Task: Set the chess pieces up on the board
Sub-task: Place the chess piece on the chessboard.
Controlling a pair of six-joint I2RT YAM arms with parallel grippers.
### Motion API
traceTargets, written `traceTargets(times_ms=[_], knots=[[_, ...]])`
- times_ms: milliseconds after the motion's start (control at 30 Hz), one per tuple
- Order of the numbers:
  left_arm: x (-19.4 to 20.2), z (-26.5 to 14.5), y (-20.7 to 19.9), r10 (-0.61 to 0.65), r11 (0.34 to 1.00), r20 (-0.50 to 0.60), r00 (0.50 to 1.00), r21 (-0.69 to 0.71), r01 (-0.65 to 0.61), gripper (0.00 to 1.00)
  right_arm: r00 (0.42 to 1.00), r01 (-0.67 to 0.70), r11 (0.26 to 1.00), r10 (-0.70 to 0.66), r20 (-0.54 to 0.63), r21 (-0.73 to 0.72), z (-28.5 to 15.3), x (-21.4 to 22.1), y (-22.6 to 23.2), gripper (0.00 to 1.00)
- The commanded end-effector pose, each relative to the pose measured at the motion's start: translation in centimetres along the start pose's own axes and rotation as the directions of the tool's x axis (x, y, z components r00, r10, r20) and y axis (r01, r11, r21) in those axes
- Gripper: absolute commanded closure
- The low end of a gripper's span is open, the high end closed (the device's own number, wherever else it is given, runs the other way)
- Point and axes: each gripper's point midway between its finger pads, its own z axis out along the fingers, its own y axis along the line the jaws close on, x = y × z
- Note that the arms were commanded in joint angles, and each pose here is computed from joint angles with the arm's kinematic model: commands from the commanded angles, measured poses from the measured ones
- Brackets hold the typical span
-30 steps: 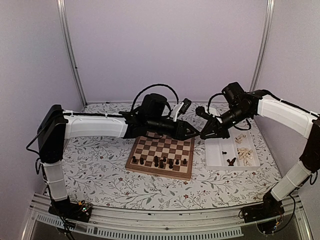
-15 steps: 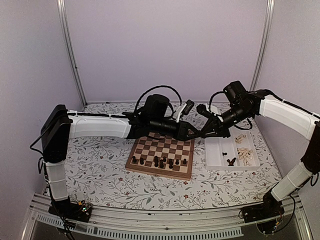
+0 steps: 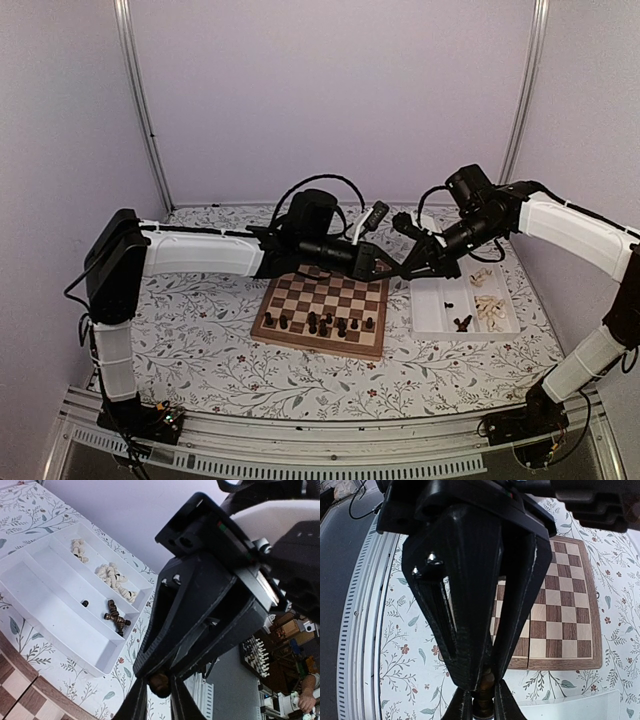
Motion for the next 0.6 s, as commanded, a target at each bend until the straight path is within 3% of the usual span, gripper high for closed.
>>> traceTargets(times_ms=[0, 233, 467, 567], knots=[[-0.14, 0.69, -2.04, 0.029, 0.995, 0.003, 1.000, 0.090, -0.030, 0.82, 0.998, 0.053, 0.999, -0.053, 0.032, 0.000, 0.18, -1.11, 0.51, 0.87], [-0.12, 1.12, -1.74, -0.004, 0.995, -0.011, 1.000, 0.103, 0.005, 0.79, 0.996, 0.081, 0.997, -0.081, 0.030, -0.012, 0.53, -1.20, 1.16, 0.87], [-0.03, 1.21, -1.56, -0.002, 0.995, -0.019, 1.000, 0.103, 0.004, 0.94, 0.995, 0.082, 0.997, -0.083, 0.047, 0.013, 0.32, -1.75, 0.78, 0.86], [-0.27, 0.58, -1.19, 0.018, 0.998, -0.022, 1.000, 0.063, -0.017, 0.95, 0.996, 0.071, 0.997, -0.072, 0.054, 0.031, -0.06, -1.97, 0.51, 0.73]])
